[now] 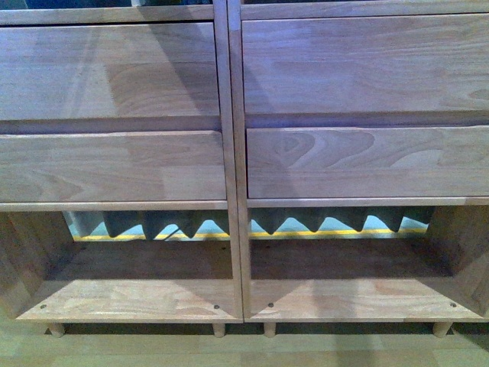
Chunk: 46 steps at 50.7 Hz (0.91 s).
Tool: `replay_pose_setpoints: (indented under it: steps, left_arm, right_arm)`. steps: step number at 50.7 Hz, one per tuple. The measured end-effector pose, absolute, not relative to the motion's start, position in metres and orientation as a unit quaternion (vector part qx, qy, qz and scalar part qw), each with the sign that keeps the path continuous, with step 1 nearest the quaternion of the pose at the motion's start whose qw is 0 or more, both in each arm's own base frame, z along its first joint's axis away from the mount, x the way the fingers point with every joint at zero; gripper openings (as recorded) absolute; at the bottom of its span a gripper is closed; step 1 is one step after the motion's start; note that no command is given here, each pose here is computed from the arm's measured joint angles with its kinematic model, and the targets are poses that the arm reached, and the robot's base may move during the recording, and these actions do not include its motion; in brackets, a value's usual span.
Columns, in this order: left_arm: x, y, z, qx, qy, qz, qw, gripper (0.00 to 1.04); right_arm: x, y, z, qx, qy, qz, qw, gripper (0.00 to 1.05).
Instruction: Organize books on shelf
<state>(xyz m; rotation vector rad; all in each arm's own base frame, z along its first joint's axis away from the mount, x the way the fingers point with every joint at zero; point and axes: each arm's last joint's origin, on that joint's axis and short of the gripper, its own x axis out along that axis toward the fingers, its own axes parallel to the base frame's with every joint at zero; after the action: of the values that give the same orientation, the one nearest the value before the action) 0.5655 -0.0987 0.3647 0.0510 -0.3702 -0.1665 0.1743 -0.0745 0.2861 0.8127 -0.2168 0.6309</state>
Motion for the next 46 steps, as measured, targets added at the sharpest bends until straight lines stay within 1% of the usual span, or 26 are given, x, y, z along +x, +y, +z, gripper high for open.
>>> replay_pose_setpoints:
  steps: [7,9,10,14,15,16,22,23,26,29,30,34,46]
  left_arm:
    - [0.563,-0.111,0.365,0.023,-0.177,-0.116,0.977,0.17]
    - [0.562,-0.113,0.365,0.02,-0.173,-0.126,0.977,0.24]
    - [0.562,-0.113,0.365,0.02,-0.173,-0.126,0.977,0.24]
    - [0.562,-0.115,0.364,0.022,-0.164,-0.137,0.977,0.4]
    - [0.562,-0.115,0.364,0.022,-0.163,-0.138,0.977,0.47]
    - [0.562,-0.115,0.364,0.022,-0.163,-0.137,0.977,0.48]
    - [0.564,-0.111,0.357,0.03,-0.139,-0.121,0.982,0.7]
    - [0.565,-0.11,0.356,0.031,-0.136,-0.119,0.983,0.72]
    - [0.565,-0.107,0.352,0.036,-0.118,-0.106,0.987,0.82]
    - [0.562,-0.104,0.351,0.042,-0.108,-0.098,0.988,0.96]
    - [0.561,-0.104,0.351,0.043,-0.105,-0.097,0.989,0.99]
    - [0.552,-0.102,0.356,0.047,-0.11,-0.106,0.987,0.97]
    - [0.521,-0.1,0.373,0.079,-0.133,-0.123,0.98,0.98]
  right_arm:
    - [0.174,-0.074,0.285,0.392,-0.101,0.3,0.864,0.98]
    - [0.174,-0.074,0.285,0.393,-0.101,0.3,0.863,0.98]
    - [0.174,-0.074,0.285,0.393,-0.101,0.301,0.863,0.98]
    - [0.174,-0.074,0.284,0.394,-0.1,0.3,0.863,0.98]
    - [0.174,-0.074,0.284,0.394,-0.1,0.3,0.863,0.98]
    - [0.174,-0.074,0.284,0.394,-0.1,0.3,0.863,0.98]
    - [0.174,-0.074,0.284,0.395,-0.1,0.3,0.862,0.98]
    - [0.174,-0.074,0.284,0.395,-0.1,0.3,0.862,0.98]
    - [0.174,-0.074,0.284,0.396,-0.1,0.3,0.862,0.98]
    - [0.174,-0.074,0.284,0.396,-0.099,0.3,0.862,0.98]
    - [0.174,-0.074,0.284,0.396,-0.099,0.301,0.862,0.98]
    - [0.174,-0.074,0.284,0.397,-0.099,0.301,0.862,0.98]
    - [0.174,-0.074,0.284,0.397,-0.099,0.301,0.862,0.98]
